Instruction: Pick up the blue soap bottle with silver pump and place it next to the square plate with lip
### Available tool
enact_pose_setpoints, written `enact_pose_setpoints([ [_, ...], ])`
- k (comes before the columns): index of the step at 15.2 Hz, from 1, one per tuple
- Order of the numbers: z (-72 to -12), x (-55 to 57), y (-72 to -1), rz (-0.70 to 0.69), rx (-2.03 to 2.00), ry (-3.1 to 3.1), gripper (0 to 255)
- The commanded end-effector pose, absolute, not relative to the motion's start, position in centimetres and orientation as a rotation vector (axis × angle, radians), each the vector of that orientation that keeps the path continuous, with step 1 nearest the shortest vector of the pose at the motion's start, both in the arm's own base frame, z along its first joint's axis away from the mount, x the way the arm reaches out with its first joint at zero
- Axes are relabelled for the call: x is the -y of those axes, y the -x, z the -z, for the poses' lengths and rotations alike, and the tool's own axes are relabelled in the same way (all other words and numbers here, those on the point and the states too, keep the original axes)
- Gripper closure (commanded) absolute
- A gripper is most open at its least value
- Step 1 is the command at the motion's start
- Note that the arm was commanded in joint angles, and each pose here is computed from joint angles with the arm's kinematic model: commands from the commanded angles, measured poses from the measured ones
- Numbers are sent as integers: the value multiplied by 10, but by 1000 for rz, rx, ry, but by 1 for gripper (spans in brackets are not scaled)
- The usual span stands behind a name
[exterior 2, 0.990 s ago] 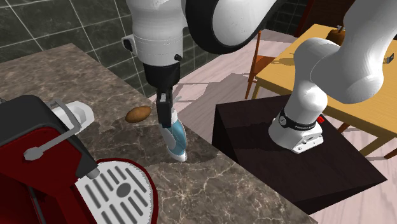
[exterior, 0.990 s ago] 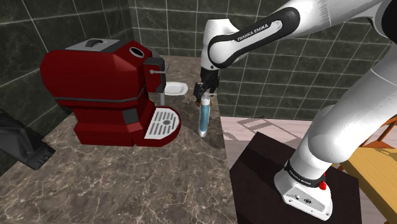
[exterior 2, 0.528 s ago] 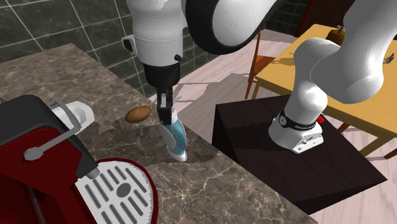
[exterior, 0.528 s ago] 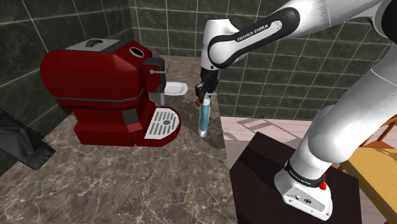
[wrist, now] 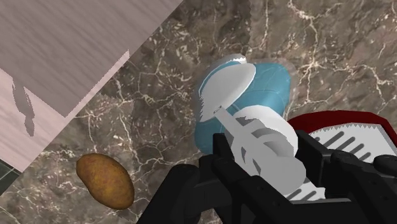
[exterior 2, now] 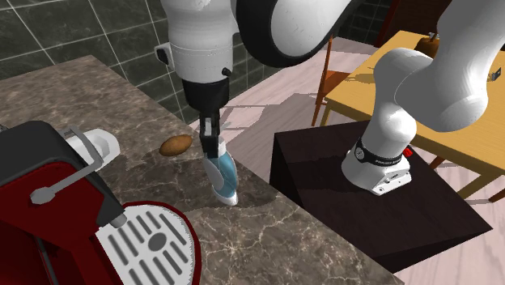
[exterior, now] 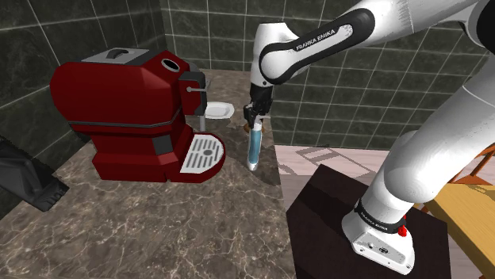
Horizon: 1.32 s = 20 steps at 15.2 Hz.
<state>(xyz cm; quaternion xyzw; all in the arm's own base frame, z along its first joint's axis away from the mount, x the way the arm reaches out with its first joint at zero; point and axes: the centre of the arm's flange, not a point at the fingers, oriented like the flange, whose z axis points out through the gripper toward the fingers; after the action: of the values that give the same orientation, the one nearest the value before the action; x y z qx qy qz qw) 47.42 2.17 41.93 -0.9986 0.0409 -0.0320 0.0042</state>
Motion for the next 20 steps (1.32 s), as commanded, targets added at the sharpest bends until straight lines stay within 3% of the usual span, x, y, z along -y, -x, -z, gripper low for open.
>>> enact_pose_setpoints([
  [1,-427,-22,-475,100,-128,3129,255],
  [20,-527,-22,-475,100,-128,3129,255],
])
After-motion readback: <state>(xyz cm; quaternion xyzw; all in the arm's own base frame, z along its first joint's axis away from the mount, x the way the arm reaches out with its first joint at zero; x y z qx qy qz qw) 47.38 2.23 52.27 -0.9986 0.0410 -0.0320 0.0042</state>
